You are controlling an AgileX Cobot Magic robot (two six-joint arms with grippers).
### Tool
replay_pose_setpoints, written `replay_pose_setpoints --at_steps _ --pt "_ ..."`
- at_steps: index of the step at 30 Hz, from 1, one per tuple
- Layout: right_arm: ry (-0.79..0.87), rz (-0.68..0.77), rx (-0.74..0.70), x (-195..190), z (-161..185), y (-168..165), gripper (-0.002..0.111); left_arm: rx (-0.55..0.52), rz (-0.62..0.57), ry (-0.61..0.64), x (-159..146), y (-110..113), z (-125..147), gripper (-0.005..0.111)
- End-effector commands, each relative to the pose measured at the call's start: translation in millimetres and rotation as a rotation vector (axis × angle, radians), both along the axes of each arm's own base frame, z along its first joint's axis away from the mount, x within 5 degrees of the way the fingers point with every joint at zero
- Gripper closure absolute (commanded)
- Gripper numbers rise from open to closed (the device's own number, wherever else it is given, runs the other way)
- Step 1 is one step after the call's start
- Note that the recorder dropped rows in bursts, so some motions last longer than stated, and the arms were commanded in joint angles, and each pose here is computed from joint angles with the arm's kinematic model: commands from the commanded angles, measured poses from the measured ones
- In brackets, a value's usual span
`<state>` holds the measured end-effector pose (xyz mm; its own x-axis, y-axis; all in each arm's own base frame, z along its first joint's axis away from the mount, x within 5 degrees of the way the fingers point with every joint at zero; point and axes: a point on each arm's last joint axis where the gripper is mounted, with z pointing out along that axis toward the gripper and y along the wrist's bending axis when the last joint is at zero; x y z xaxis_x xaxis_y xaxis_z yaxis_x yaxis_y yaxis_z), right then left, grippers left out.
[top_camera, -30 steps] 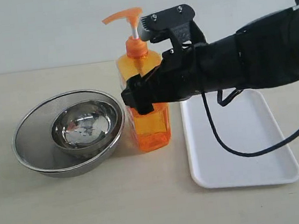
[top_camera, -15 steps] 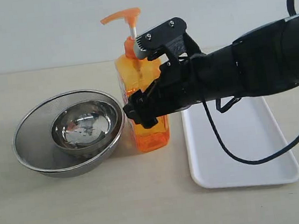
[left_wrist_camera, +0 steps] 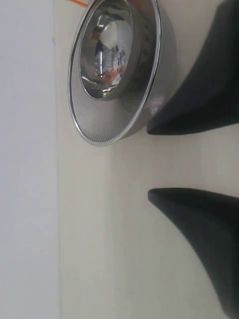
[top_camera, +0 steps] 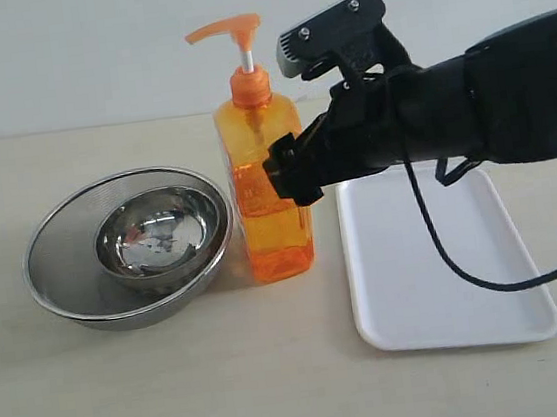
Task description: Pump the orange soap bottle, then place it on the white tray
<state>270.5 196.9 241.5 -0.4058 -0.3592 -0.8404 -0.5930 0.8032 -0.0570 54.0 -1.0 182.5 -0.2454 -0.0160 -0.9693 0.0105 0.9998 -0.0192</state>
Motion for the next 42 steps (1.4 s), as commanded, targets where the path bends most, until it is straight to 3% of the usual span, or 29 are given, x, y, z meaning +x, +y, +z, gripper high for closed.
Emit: replay_pose_setpoints --at_steps 1,27,38,42 --pt "-0.035 0.002 0.004 -14 12 -11 0.023 -0.001 0.004 -0.021 0 0 2 0.073" --pt "0.008 -0.031 -0.009 -24 0 -21 0.023 -0.001 0.004 -0.021 0 0 2 0.073" --pt "-0.011 0.116 0.036 -29 7 -9 0.023 -0.001 0.004 -0.021 0 0 2 0.073" --pt "-0.062 0.079 0.010 -28 17 -15 0.023 -0.001 0.004 -0.021 0 0 2 0.073"
